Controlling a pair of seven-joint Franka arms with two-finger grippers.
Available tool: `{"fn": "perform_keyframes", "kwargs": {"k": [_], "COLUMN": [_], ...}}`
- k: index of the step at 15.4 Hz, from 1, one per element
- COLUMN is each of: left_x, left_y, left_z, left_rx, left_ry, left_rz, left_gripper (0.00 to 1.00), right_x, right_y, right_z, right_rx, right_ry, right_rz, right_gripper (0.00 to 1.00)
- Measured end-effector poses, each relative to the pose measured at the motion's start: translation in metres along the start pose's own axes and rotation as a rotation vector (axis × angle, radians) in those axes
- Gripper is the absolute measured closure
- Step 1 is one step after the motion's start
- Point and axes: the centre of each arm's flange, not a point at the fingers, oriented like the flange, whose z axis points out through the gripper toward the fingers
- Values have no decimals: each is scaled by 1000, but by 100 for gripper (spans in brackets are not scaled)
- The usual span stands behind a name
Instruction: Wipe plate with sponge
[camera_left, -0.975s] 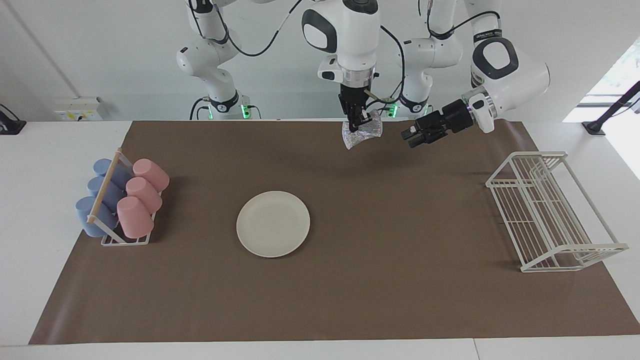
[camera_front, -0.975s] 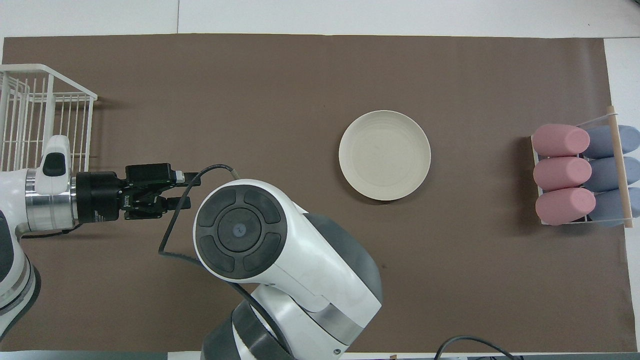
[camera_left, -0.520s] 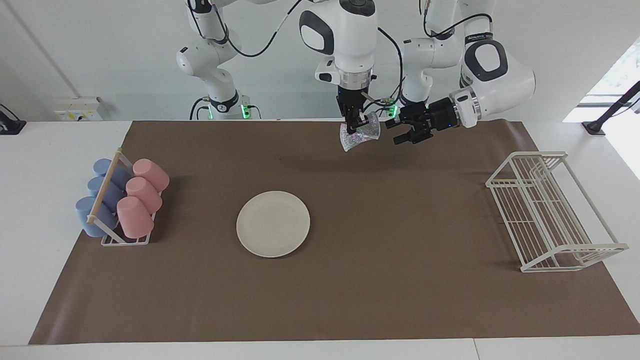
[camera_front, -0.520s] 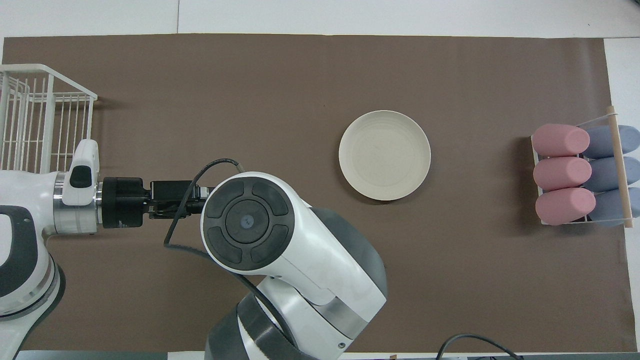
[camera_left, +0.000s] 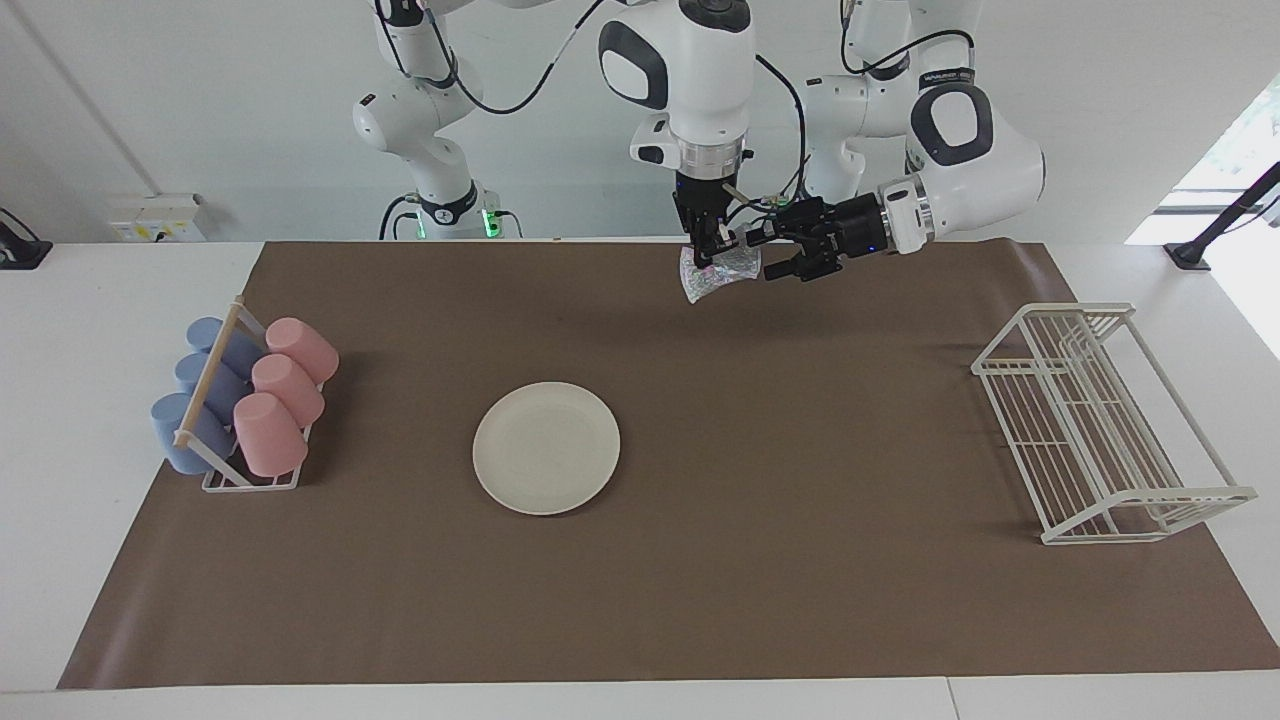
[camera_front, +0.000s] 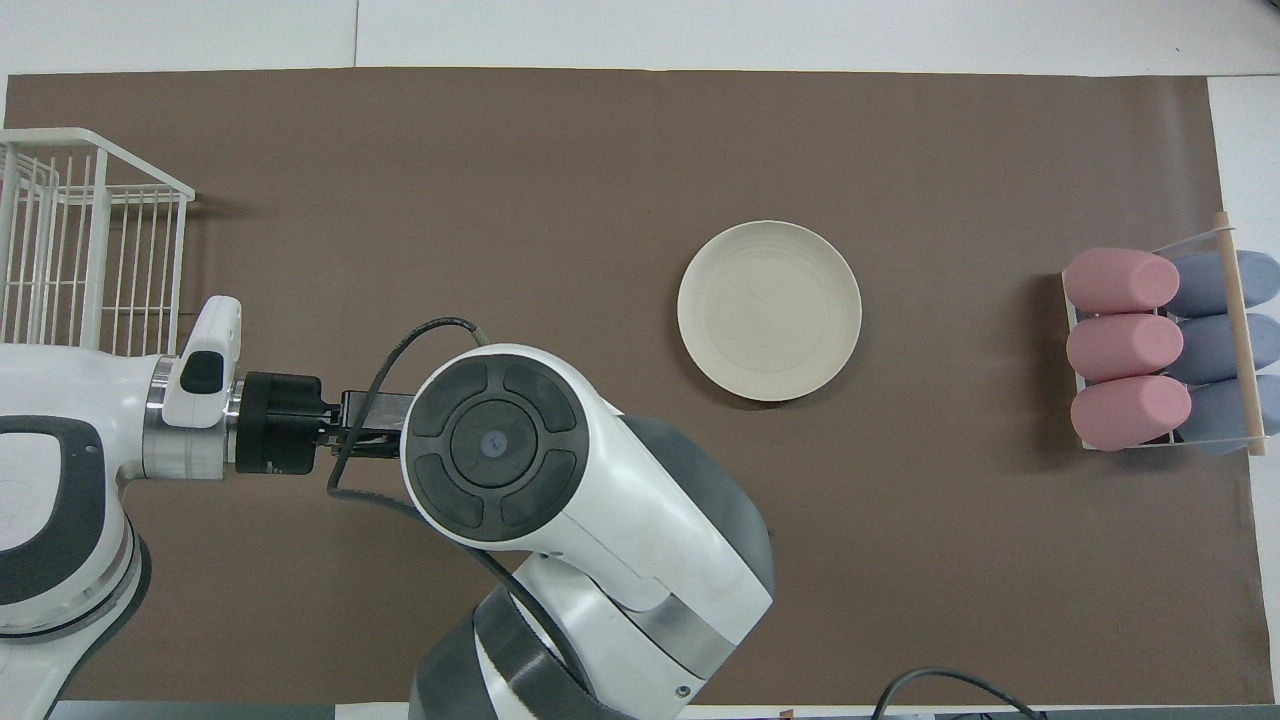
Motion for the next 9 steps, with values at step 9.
{"fn": "perform_keyframes", "kwargs": {"k": [9], "left_x": [-1], "left_y": [-1], "left_z": [1], "left_rx": [-2], "left_ry": [-7], "left_rz": [-36], "left_gripper": [97], "right_x": [6], "right_y": [-3], "right_z": [-4], "right_rx": [8], "right_ry": [-2], "right_rz": [-3], "right_gripper": [96]}}
